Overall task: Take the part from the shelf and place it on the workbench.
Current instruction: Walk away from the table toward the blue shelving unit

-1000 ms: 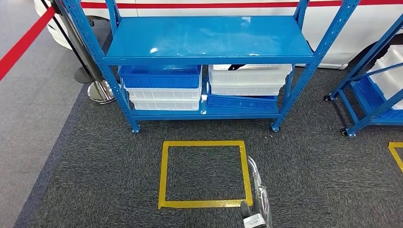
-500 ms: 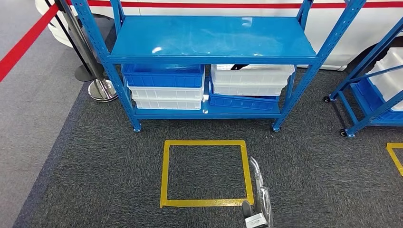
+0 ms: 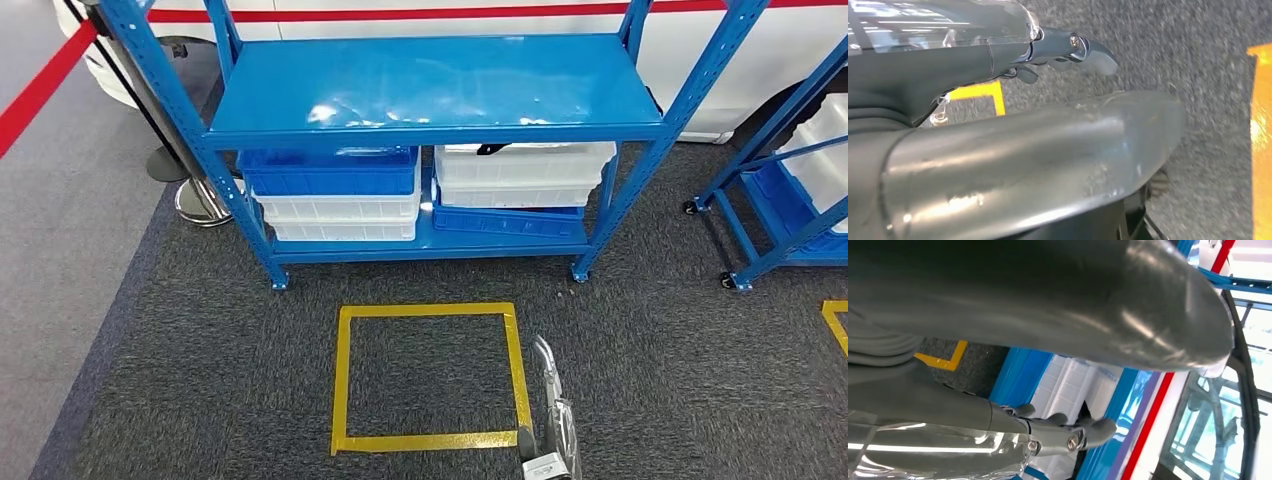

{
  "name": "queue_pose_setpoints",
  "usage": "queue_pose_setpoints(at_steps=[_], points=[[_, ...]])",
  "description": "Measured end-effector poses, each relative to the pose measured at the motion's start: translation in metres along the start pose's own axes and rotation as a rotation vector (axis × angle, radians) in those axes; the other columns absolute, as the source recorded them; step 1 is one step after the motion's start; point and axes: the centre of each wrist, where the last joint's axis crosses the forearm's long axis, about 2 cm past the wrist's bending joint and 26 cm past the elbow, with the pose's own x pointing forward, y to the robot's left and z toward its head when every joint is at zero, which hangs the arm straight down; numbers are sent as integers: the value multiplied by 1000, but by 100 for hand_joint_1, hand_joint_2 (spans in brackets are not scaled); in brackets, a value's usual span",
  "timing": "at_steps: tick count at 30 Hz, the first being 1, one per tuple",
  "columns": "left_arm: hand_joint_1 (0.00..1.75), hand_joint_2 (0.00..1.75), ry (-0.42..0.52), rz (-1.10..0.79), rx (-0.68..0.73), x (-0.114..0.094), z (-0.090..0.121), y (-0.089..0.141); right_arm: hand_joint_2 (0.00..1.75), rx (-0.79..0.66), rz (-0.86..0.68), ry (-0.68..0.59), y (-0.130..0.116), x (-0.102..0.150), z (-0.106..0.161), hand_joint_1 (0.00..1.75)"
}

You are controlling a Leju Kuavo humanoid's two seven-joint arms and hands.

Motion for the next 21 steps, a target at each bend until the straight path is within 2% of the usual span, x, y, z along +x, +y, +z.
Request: queue_pose_setpoints(at_steps=[5,12,21], points=[[0,0,4,-8,0,-1,0,0,0,0,-4,1,0,0,0,0],[0,0,30,-19,2,-11,5,0,0,1,-3,11,-1,-1,2,0],[0,0,16,-24,6,-3,1,0,0,-7,-5,-4,-1,1,-2,0]])
